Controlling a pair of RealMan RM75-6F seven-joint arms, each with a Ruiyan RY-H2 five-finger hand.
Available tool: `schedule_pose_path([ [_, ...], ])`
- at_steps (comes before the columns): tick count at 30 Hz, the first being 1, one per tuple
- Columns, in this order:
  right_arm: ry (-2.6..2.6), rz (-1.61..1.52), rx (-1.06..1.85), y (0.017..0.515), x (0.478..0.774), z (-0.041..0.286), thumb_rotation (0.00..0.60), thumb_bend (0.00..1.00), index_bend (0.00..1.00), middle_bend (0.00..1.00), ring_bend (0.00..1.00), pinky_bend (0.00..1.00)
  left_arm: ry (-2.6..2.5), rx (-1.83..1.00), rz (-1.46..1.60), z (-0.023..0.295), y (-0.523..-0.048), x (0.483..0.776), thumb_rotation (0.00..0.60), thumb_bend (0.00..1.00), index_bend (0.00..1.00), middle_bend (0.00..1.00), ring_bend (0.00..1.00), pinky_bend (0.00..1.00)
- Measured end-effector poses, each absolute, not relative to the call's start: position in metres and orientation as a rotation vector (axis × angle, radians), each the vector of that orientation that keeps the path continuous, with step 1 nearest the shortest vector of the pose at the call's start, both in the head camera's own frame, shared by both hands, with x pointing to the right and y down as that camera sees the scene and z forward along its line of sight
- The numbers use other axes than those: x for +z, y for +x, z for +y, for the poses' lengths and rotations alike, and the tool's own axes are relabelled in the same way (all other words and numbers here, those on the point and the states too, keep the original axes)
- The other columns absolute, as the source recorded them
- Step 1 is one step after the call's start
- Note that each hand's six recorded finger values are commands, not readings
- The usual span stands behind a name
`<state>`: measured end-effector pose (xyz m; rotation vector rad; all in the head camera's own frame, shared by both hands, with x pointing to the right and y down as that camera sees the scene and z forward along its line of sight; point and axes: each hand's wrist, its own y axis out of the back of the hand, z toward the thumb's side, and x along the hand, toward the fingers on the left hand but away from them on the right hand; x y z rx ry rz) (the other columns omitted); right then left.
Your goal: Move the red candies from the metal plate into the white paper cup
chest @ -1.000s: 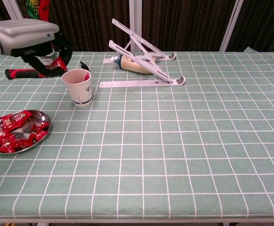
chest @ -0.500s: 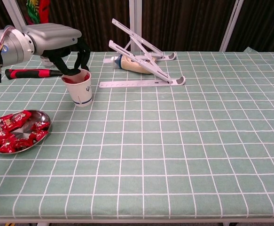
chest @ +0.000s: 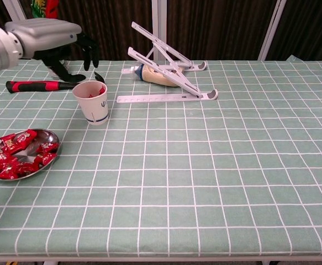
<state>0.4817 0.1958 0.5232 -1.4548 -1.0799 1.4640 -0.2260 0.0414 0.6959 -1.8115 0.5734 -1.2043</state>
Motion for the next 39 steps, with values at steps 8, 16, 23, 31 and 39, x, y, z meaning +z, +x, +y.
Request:
schedule_pose_path([
  [8, -1.467, -1.079, 1.450, 0.479, 0.525, 0.194, 0.600, 0.10, 0.08, 0.31, 0.17, 0.45, -1.764, -1.312, 0.629, 0.083, -0.300, 0.689, 0.600, 0.28, 0.49, 0.54, 0.94, 1.00],
  [16, -1.477, -1.064, 1.431, 0.472, 0.525, 0.193, 0.600, 0.10, 0.08, 0.31, 0.17, 0.45, -1.749, -1.357, 0.433, 0.127, -0.325, 0.713, 0.600, 0.28, 0.49, 0.54, 0.94, 1.00],
  [23, -1.471, -1.064, 1.433, 0.470, 0.523, 0.194, 0.600, 0.10, 0.08, 0.31, 0.17, 0.45, -1.755, -1.382, 0.357, 0.138, -0.326, 0.734, 0.600, 0.28, 0.48, 0.53, 0.94, 1.00],
  [31, -1.463, -1.063, 1.438, 0.471, 0.521, 0.195, 0.600, 0.10, 0.08, 0.31, 0.17, 0.45, -1.734, -1.454, 0.327, 0.138, -0.333, 0.750, 0.600, 0.28, 0.48, 0.53, 0.94, 1.00],
  [39, -1.459, -1.065, 1.440, 0.471, 0.521, 0.195, 0.600, 0.10, 0.08, 0.31, 0.17, 0.45, -1.751, -1.461, 0.317, 0.143, -0.333, 0.753, 0.600, 0.28, 0.48, 0.53, 0.94, 1.00],
])
